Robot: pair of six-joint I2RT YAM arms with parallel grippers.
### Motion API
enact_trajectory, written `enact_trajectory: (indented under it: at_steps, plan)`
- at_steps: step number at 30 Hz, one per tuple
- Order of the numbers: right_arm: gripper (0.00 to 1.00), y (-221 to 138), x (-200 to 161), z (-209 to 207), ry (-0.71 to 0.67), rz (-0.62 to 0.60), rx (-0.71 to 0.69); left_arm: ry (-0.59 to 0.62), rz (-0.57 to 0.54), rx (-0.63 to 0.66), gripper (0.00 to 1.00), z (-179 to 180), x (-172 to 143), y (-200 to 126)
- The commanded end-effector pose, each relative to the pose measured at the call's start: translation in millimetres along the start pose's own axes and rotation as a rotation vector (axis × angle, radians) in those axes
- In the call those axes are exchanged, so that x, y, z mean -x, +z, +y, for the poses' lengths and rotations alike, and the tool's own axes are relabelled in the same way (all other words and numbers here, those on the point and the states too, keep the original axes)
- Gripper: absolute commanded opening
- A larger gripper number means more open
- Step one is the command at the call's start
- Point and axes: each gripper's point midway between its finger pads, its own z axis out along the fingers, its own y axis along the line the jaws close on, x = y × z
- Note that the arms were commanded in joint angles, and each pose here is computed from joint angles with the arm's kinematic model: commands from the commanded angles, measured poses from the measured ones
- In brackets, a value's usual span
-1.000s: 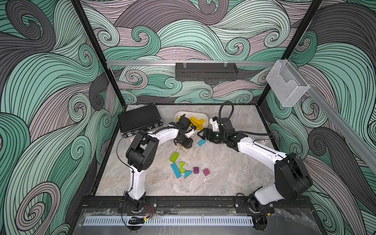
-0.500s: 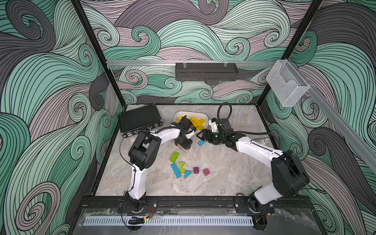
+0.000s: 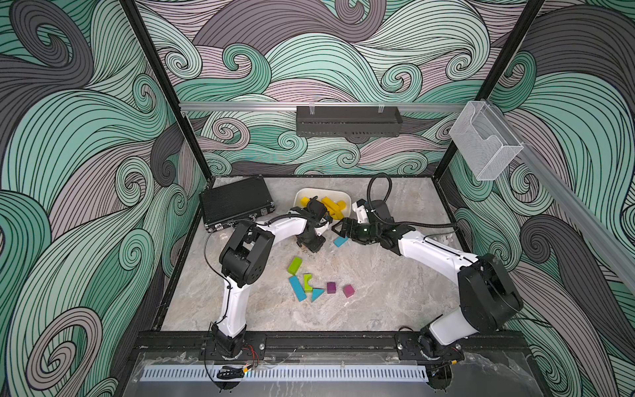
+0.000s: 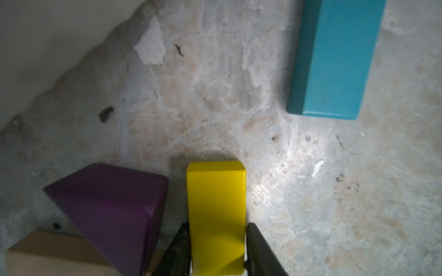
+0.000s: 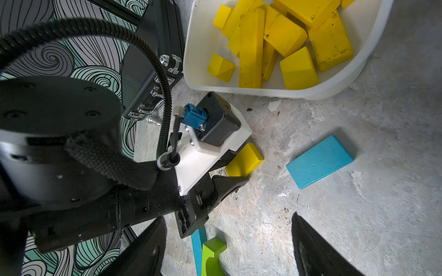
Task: Pick out the yellow building blocks
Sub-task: Pick up the building block from the center of the board.
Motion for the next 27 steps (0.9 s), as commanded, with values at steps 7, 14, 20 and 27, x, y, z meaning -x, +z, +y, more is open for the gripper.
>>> enact_trajectory:
  at_steps: [7, 14, 20, 27]
  plan:
    - [0.82, -3, 2, 5, 0.012, 0.004, 0.016, 0.005, -0.006, 0.019, 0.27, -3, 4, -14]
    - [0.82, -7, -1, 5, 0.013, 0.013, 0.014, 0.0, -0.025, 0.015, 0.22, -5, 7, -21]
    - [0.91, -14, -1, 14, -0.023, 0.03, 0.03, -0.005, -0.064, 0.001, 0.16, -8, 11, -28]
    - [0.99, -31, 8, 20, -0.079, -0.02, 0.009, -0.022, -0.076, -0.025, 0.07, -12, 15, -31]
